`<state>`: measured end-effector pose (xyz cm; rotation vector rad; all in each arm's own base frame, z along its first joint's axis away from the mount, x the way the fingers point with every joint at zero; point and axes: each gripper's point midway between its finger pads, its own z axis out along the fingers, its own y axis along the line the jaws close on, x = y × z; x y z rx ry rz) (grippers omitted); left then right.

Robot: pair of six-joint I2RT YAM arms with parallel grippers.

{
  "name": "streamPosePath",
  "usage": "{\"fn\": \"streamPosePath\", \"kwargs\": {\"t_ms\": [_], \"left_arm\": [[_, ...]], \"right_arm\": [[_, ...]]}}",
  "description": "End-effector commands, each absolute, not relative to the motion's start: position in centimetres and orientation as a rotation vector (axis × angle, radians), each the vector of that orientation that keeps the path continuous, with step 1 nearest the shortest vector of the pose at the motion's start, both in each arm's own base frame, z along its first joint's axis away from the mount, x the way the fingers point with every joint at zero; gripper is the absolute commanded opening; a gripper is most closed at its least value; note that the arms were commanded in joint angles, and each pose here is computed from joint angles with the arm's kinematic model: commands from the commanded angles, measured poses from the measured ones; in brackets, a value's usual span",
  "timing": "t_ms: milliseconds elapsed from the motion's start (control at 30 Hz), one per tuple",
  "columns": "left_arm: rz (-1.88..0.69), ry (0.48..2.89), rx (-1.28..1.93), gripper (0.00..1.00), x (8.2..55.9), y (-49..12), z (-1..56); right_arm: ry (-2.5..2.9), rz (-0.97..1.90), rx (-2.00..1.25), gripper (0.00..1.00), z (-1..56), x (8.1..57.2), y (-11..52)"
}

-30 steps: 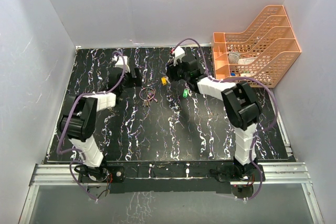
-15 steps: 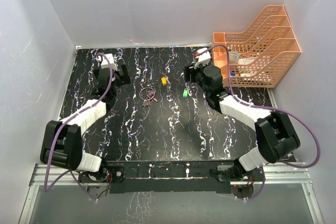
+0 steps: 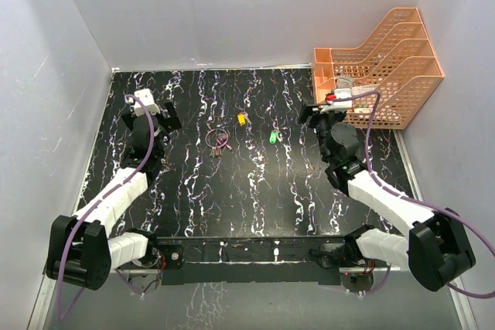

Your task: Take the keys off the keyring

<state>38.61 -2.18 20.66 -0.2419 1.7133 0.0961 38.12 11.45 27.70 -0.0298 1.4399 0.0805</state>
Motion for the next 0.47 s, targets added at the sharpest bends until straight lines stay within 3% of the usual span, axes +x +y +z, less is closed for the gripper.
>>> {"fn": "streamPosePath", "kwargs": {"t_ms": [0,433], "left_arm": [[0.127,1.672,-0.284,0.99,38.1,-1.2,21.8],[0.164,1.648,-0.328,0.99,37.3,-0.2,21.9]], "right_arm": [[1.324,0.038,0.089,0.66,30.6,36.9,8.8],[1.305,0.006,0.131,0.68,30.3,35.9,7.5]]}}
